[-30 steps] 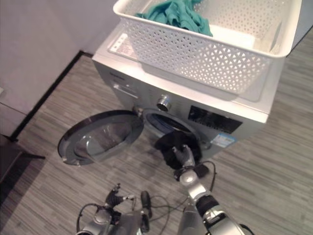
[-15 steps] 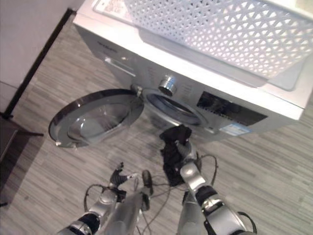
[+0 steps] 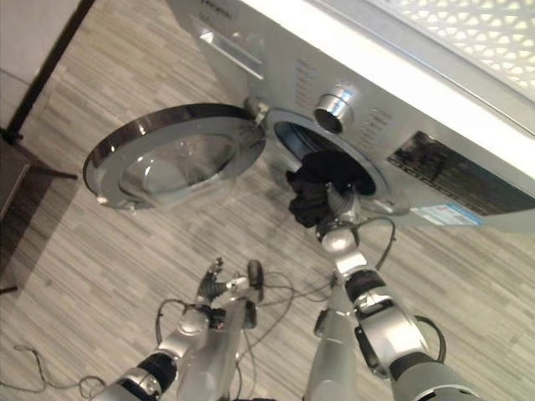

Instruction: Grab the laundry basket,head to the washer,open it,put in the laundry and shut it.

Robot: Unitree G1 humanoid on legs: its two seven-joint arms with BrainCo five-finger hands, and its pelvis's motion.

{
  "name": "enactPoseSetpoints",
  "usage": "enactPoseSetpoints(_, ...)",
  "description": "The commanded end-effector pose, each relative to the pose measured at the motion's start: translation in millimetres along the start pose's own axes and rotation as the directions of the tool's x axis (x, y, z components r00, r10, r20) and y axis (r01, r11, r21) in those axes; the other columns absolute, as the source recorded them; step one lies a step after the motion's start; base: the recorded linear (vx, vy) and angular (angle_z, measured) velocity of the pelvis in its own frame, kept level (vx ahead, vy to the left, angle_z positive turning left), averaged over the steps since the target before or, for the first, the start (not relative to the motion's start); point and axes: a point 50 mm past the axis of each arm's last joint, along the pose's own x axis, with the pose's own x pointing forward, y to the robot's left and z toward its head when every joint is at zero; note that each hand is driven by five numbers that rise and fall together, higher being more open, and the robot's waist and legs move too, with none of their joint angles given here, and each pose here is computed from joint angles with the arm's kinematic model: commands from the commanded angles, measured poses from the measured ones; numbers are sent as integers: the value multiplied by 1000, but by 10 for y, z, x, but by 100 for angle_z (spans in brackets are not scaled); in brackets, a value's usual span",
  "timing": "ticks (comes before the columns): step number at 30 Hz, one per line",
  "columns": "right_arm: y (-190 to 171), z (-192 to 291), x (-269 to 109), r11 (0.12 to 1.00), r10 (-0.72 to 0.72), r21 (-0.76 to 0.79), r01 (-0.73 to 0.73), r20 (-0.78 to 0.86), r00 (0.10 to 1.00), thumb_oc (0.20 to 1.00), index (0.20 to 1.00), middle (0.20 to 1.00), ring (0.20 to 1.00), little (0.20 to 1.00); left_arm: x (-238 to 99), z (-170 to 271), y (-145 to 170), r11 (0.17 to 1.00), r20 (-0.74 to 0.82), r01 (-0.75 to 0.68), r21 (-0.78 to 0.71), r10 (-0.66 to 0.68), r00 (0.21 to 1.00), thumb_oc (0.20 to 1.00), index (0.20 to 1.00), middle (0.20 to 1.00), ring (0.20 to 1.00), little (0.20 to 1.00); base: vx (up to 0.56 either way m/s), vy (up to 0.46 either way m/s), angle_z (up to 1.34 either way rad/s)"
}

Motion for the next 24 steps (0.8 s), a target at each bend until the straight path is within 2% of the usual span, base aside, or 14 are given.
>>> enactPoseSetpoints(1, -392, 483, 287, 973, -191, 149, 175, 106, 976, 200, 200, 200, 200, 200, -39, 64, 67, 1000, 63, 2, -22, 0, 998, 1000, 1000, 1000, 1000, 1000, -11, -41, 13)
enactPoseSetpoints(5, -629, 705, 411, 936, -296, 230, 265, 113, 948, 200, 200, 200, 200, 200, -42, 108, 65, 1000, 86, 22, -14, -20, 996, 1000, 1000, 1000, 1000, 1000, -8, -27, 13)
enactPoseSetpoints(7, -827, 877, 483, 896, -381, 293, 335, 115, 918, 200, 200, 200, 200, 200, -45, 120, 59, 999, 93, 31, -9, -30, 995, 1000, 1000, 1000, 1000, 1000, 33, -23, 0)
enactPoseSetpoints(8, -1029, 1010, 521, 843, -466, 358, 402, 109, 878, 200, 200, 200, 200, 200, -53, 117, 57, 999, 93, 34, -11, -33, 995, 1000, 1000, 1000, 1000, 1000, 70, -39, 7)
enactPoseSetpoints(11, -1214, 1091, 551, 802, -523, 393, 449, 100, 847, 200, 200, 200, 200, 200, -52, 129, 55, 999, 96, 36, -15, -35, 995, 1000, 1000, 1000, 1000, 1000, 30, -19, 7)
enactPoseSetpoints(13, -1540, 1274, 588, 723, -601, 481, 496, 84, 795, 200, 200, 200, 200, 200, -52, 138, 65, 999, 100, 38, -11, -37, 994, 1000, 1000, 1000, 1000, 1000, 12, -51, 2)
enactPoseSetpoints(15, -1622, 1315, 596, 701, -618, 502, 506, 74, 782, 200, 200, 200, 200, 200, -58, 120, 81, 999, 94, 32, -11, -31, 995, 1000, 1000, 1000, 1000, 1000, 21, -42, 7)
enactPoseSetpoints(17, -1844, 1399, 614, 611, -659, 586, 533, 2, 753, 200, 200, 200, 200, 200, -58, 93, 94, 1000, 79, 27, -10, -26, 997, 1000, 1000, 1000, 1000, 1000, 50, -76, 20)
enactPoseSetpoints(18, -1994, 1456, 623, 534, -669, 654, 536, -61, 741, 200, 200, 200, 200, 200, -61, 76, 106, 1000, 70, 23, -12, -22, 997, 1000, 1000, 1000, 1000, 1000, 53, -80, 22)
enactPoseSetpoints(23, -2459, 1661, 583, 362, -691, 783, 505, -138, 709, 200, 200, 200, 200, 200, -86, 64, 162, 999, 61, 25, -22, -24, 998, 1000, 1000, 1000, 1000, 1000, 46, -71, 11)
enactPoseSetpoints(24, -2470, 1663, 583, 361, -691, 785, 504, -138, 710, 200, 200, 200, 200, 200, -84, 68, 162, 999, 62, 26, -22, -25, 998, 1000, 1000, 1000, 1000, 1000, 30, -68, 4)
